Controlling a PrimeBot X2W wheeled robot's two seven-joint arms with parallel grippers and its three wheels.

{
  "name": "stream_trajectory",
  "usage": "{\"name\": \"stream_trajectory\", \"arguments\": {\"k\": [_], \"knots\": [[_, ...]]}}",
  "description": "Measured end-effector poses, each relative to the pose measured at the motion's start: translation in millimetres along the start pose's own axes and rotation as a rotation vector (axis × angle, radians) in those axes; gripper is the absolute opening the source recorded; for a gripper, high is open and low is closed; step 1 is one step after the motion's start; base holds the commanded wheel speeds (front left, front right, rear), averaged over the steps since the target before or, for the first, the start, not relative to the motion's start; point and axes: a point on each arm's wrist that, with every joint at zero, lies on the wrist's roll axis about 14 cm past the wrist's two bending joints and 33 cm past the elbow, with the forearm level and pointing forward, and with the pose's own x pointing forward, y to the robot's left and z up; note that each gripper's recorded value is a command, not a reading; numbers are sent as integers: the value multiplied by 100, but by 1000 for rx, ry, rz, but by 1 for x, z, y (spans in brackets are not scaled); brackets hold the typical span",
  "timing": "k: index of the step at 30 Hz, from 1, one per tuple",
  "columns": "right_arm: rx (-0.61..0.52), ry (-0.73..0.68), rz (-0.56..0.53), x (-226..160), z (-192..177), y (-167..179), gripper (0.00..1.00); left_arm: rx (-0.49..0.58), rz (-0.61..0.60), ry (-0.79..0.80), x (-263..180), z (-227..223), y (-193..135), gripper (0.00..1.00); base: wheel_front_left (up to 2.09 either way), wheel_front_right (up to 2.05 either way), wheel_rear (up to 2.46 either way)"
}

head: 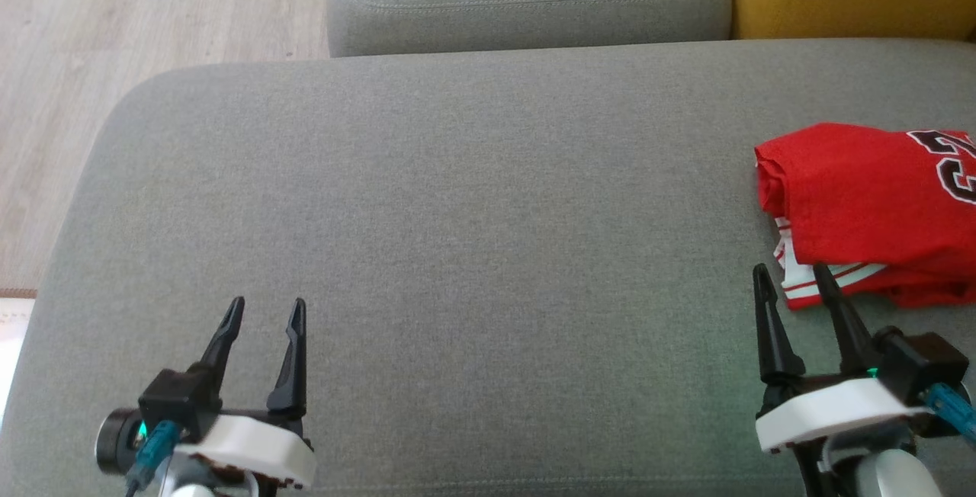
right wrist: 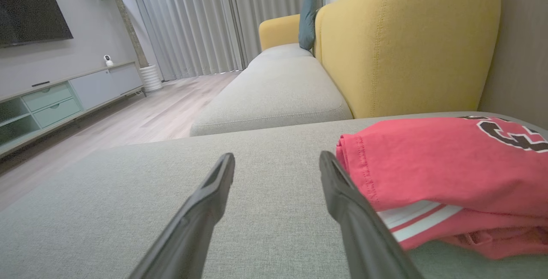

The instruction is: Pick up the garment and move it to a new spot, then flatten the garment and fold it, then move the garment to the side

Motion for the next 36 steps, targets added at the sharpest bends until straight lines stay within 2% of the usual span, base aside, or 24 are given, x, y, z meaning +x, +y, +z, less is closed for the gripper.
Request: {"name": "stream_trajectory", "arguments": {"k": [28, 29, 36], "knots": [[10, 24, 8, 5, -7, 2, 100, 10, 37, 18, 0, -6, 9, 100, 0, 0, 0], [12, 28, 9, 6, -9, 2, 0, 9, 38, 21, 0, -7, 9, 0, 0, 0, 0], [56, 128, -19, -7, -42, -4, 0, -42, 60, 148, -18, -44, 7, 0, 0, 0, 0]]}}
